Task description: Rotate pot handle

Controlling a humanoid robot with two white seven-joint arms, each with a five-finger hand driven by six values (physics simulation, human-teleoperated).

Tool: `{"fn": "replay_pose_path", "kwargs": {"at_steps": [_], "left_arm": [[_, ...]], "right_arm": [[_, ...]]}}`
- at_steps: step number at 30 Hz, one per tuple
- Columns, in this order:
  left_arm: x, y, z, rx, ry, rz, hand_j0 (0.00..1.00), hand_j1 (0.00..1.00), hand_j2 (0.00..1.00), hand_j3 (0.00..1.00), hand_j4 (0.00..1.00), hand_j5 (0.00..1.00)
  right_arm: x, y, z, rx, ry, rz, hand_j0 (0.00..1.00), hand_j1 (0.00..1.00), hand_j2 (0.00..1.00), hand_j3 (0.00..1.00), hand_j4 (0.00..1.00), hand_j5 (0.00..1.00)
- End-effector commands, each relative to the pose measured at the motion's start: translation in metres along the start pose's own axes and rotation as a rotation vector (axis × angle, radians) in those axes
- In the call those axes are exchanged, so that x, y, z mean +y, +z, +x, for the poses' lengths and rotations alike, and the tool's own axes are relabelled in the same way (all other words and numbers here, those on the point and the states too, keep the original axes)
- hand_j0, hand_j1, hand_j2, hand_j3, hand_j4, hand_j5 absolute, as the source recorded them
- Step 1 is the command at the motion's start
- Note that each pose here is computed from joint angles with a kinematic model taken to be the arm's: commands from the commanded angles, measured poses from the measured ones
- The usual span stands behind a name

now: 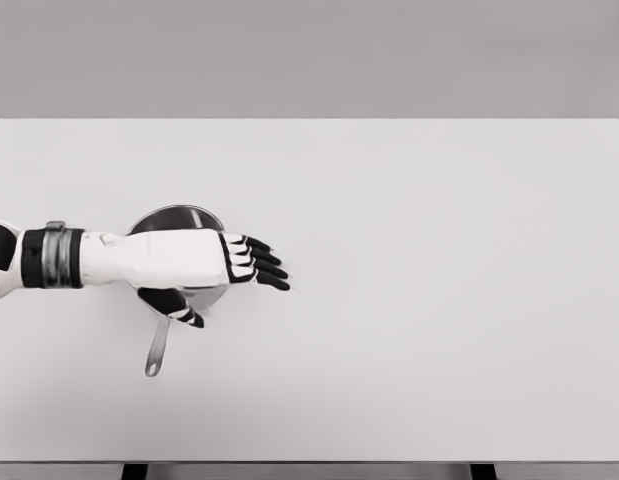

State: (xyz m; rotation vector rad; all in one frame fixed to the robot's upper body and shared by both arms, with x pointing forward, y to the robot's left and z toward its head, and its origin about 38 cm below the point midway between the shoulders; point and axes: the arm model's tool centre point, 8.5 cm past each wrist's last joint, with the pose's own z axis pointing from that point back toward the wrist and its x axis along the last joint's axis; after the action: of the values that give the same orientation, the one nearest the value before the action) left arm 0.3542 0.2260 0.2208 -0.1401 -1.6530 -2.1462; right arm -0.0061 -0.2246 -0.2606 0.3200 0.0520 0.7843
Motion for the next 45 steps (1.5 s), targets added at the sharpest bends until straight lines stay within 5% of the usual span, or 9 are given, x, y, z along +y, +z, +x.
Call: {"fn": "replay_pose_path", "kwargs": {"at_steps": [1,10,21,45], "left_arm": [[0.001,0.009,-0.002,0.020,0.011,0.010,1.00,1.00,1.00,1.00,1.00,1.00],[-0.010,0.022,-0.005,0.055,0.028,-0.023,1.00,1.00,1.00,1.00,1.00,1.00],[-0.027,0.026,-0.008,0.103,-0.017,-0.131,1.00,1.00,1.00,1.00,1.00,1.00],[-0.030,0.062,-0.022,0.226,-0.057,-0.224,1.00,1.00,1.00,1.00,1.00,1.00]], "right_arm": [[0.000,0.000,0.000,0.000,0.000,0.000,1.00,1.00,1.00,1.00,1.00,1.00],[0.001,0.000,-0.001,0.001,-0.001,0.001,1.00,1.00,1.00,1.00,1.00,1.00],[0.000,0.000,0.000,0.000,0.000,0.000,1.00,1.00,1.00,1.00,1.00,1.00],[0.000,0.000,0.000,0.000,-0.002,0.000,1.00,1.00,1.00,1.00,1.00,1.00]]}}
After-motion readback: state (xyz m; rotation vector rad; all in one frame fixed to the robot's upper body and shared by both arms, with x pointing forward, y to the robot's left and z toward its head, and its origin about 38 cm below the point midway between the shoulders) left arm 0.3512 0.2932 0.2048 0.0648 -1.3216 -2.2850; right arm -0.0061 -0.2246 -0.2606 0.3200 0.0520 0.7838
